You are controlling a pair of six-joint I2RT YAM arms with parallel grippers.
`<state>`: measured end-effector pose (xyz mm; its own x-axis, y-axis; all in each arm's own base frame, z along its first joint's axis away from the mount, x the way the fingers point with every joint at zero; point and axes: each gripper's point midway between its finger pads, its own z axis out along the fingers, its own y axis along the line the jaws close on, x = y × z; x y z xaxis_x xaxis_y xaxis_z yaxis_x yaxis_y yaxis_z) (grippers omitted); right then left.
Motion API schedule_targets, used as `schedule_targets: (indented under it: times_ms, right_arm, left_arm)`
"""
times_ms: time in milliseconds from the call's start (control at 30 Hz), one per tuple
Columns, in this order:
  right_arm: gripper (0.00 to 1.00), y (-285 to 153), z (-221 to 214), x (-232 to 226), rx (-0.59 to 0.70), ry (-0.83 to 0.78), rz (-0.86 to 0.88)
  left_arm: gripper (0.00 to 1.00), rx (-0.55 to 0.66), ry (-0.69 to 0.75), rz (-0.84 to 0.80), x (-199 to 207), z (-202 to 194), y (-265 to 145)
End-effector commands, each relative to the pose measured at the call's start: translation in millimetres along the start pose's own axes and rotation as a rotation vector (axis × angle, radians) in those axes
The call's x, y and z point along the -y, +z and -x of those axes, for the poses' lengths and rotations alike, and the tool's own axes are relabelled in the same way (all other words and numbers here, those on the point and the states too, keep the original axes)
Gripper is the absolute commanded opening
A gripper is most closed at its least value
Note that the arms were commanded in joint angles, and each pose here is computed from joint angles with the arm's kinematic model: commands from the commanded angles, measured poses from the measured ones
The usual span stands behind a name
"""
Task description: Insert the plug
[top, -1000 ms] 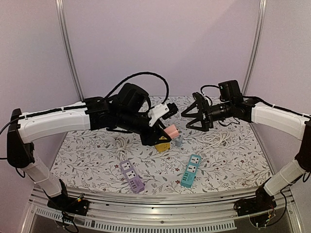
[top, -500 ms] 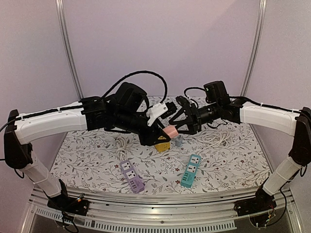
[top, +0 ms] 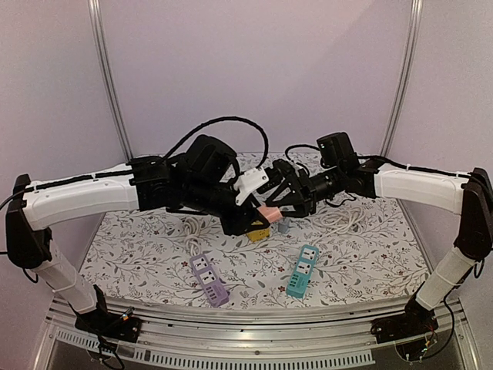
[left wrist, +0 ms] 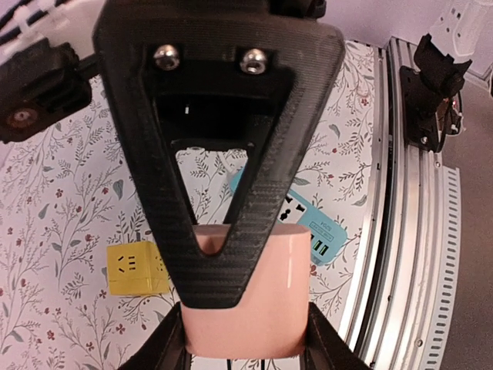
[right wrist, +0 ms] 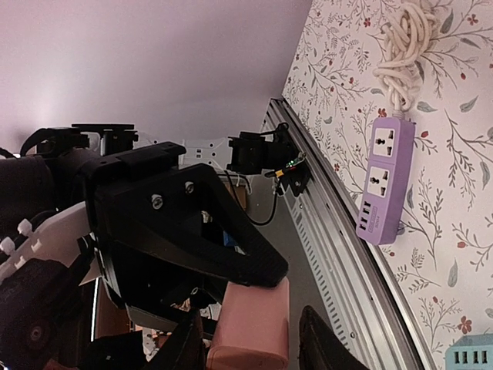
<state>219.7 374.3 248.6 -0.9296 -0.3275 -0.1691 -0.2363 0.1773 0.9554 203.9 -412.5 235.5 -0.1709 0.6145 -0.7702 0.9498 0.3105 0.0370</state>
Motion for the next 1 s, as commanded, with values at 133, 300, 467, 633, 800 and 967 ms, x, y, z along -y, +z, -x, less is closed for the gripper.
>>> schedule_targets:
  times_ms: [133, 300, 467, 633, 800, 967]
  right_arm:
    - [0.36, 5, -4, 2, -0.036, 0.018, -0.008]
    - [0.53, 8, -8, 5, -0.053, 0.022, -0.028]
    - [0.48, 9, -9, 6, -0.052, 0.018, -0.034]
    - [0.43, 10, -12, 8, -0.057, 0.02, -0.038]
    - [0.46, 11, -13, 6, -0.054, 0.009, -0.043]
    - [0.48, 13, -15, 6, -0.05, 0.0, -0.057]
  left_arm:
    - [0.0, -0.08, 0.061, 0.054, 4, -9, 7]
    - [0.0, -0.108, 0.078, 0.095, 3, -11, 10]
    - [0.0, -0.126, 0.087, 0.117, 3, -13, 11]
    - [0.02, -0.113, 0.065, 0.139, 0, -12, 9]
    - [0.04, -0.107, 0.036, 0.156, -3, -13, 9]
    - [0.04, -0.106, 0.01, 0.141, 0, -14, 10]
